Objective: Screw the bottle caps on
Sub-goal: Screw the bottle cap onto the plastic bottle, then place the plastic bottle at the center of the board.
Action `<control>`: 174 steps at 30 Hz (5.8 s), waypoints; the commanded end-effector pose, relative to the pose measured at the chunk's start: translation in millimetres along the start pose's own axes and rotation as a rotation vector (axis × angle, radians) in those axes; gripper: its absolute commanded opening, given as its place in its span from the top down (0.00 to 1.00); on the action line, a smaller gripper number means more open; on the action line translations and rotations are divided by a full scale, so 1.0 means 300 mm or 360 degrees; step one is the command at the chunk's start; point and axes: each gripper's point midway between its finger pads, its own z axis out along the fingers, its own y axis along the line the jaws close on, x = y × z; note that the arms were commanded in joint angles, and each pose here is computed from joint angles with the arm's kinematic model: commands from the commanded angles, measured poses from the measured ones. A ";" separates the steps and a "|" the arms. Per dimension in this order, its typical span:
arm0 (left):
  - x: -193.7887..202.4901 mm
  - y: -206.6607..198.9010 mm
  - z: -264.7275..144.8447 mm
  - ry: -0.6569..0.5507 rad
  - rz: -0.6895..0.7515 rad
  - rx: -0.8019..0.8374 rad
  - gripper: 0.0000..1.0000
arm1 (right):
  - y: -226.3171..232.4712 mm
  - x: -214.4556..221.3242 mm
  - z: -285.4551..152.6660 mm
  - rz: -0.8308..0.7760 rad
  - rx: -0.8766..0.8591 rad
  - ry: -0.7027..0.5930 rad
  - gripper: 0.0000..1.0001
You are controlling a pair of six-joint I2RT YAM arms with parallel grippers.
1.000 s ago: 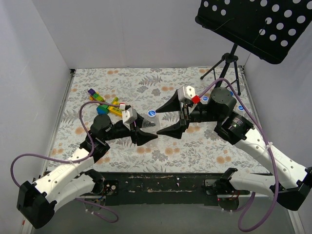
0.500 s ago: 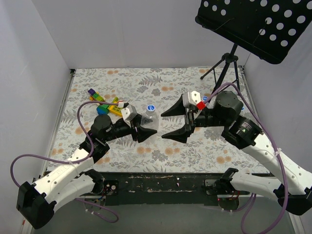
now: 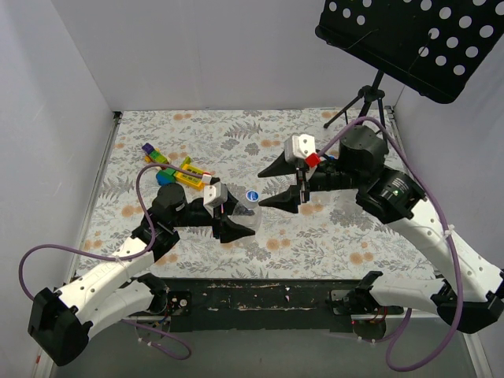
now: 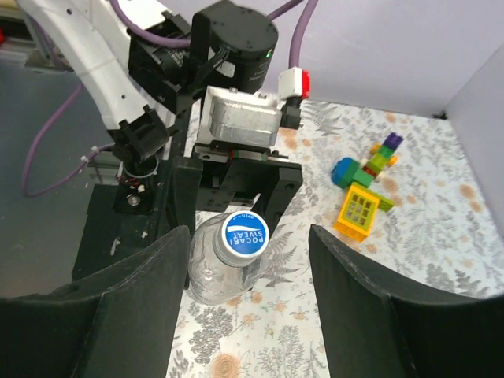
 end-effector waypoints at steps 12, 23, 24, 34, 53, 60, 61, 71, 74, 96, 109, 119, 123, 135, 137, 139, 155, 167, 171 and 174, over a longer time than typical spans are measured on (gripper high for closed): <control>-0.051 -0.048 0.003 -0.0032 0.0105 0.0128 0.87 | 0.047 0.055 0.071 0.0081 -0.0307 0.0038 0.52; -0.071 0.030 -0.007 -0.0085 0.0138 -0.0123 0.87 | 0.010 0.118 0.084 0.0246 -0.0172 0.0127 0.89; -0.074 0.059 -0.012 -0.0095 0.0140 -0.0207 0.86 | -0.011 0.134 0.086 0.0283 -0.0098 0.0151 0.90; -0.050 0.349 -0.144 -0.0098 0.0167 -0.1117 0.90 | -0.174 0.347 0.102 0.0874 0.0860 0.0313 0.99; 0.028 0.140 -0.012 0.0152 0.0145 -0.0386 0.93 | -0.084 0.178 -0.038 0.0364 0.0378 0.0435 0.21; 0.055 -0.014 0.019 0.0180 0.0084 0.0133 0.93 | 0.047 0.224 -0.074 0.0046 -0.0026 0.0519 0.20; 0.056 -0.032 0.020 0.0181 0.0075 0.0187 0.93 | 0.059 0.220 -0.077 -0.0005 -0.0073 0.0511 0.20; 0.071 -0.050 0.025 0.0194 0.0047 0.0268 0.94 | 0.091 0.185 -0.051 -0.0224 -0.0330 0.0454 0.26; 0.073 -0.050 0.025 0.0197 0.0044 0.0268 0.95 | 0.094 0.189 -0.036 -0.0225 -0.0394 0.0474 0.29; 0.060 -0.061 0.021 0.0180 0.0072 0.0280 0.97 | 0.113 0.230 0.031 -0.0178 -0.0580 0.0606 0.55; 0.042 0.169 -0.014 0.0159 0.0160 -0.0417 0.97 | 0.001 0.273 0.082 0.0400 -0.0046 0.0738 0.99; 0.006 0.273 -0.070 0.0067 0.0255 -0.0886 0.88 | -0.075 0.328 0.055 0.0800 0.0478 0.0701 0.99; 0.014 0.252 -0.048 0.0064 0.0222 -0.0809 0.30 | -0.083 0.294 0.036 0.0728 0.0485 0.0688 0.99; -0.009 0.271 -0.071 0.0011 0.0168 -0.0892 0.02 | -0.221 0.418 -0.144 0.0566 0.0833 0.1194 0.99; -0.011 0.279 -0.075 0.0016 0.0153 -0.0916 0.02 | -0.247 0.445 -0.176 0.0567 0.0893 0.1283 0.99; -0.022 0.296 -0.089 -0.0012 0.0125 -0.0974 0.02 | -0.269 0.480 -0.214 0.0577 0.0967 0.1387 0.99; -0.093 0.516 -0.359 -0.0317 -0.0212 -0.1742 0.02 | -0.327 0.729 -0.345 0.0753 0.1076 0.1645 0.99; -0.117 0.505 -0.377 -0.0355 -0.0155 -0.1753 0.02 | -0.274 0.751 -0.381 0.0809 0.1113 0.1618 0.89; -0.114 0.506 -0.377 -0.0352 -0.0154 -0.1754 0.02 | -0.276 0.739 -0.402 0.0793 0.1173 0.1599 0.72; -0.114 0.507 -0.377 -0.0349 -0.0150 -0.1755 0.02 | -0.285 0.726 -0.412 0.0764 0.1211 0.1577 0.64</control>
